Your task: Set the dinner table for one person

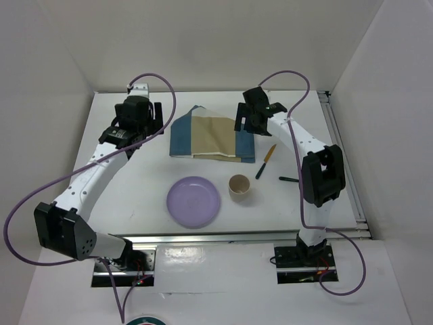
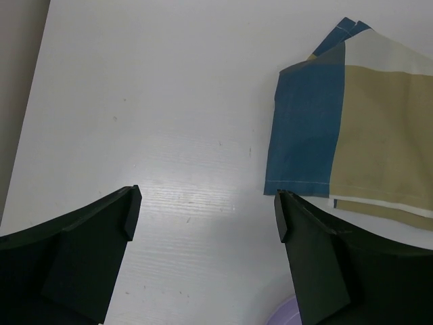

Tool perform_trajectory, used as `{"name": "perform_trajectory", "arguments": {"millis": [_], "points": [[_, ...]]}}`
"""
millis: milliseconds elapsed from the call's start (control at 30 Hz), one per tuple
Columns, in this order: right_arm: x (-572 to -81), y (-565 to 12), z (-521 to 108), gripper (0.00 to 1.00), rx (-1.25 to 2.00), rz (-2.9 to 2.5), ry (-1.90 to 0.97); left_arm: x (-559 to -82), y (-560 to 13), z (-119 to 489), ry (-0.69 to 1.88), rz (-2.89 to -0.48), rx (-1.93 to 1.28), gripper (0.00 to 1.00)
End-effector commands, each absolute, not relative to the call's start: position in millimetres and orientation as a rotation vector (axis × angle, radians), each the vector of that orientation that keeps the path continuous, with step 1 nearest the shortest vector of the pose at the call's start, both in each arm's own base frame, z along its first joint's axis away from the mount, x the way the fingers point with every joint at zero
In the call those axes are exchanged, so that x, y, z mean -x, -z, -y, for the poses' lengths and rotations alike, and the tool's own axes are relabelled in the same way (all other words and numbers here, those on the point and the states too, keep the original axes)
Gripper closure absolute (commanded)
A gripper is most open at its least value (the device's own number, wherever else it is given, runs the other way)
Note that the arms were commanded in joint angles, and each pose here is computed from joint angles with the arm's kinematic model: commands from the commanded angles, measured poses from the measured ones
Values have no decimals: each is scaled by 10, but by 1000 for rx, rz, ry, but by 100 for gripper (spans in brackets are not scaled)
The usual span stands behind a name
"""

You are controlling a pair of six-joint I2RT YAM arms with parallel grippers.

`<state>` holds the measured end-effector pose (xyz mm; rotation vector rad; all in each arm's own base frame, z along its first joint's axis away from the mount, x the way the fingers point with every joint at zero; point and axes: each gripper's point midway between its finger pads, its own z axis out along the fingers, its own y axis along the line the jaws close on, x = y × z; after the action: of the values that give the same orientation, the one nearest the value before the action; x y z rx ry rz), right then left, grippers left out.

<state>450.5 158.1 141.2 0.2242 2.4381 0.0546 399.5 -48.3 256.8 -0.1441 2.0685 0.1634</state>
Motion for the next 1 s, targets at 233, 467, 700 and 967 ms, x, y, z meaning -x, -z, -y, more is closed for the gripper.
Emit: {"name": "perform_trajectory", "arguments": {"millis": [233,467,700,967], "points": [[-4650,-1933,-1961,0,-173,-2259,-184,-4023,-2301,661,-57,-2208,208,1],[-4563,-2033,-1966,0,-154,-2234,-199,-3933,-1921,865,232,-2380,222,1],[-4276,-1787,-1917,0,-121,-2311,-215,-3625,-1258,870,466,-2575,366,1],[-4144,-1657,-2021,0,-78,-2354,-250,-3663,-668,1018,696,-2636,415,5]]}}
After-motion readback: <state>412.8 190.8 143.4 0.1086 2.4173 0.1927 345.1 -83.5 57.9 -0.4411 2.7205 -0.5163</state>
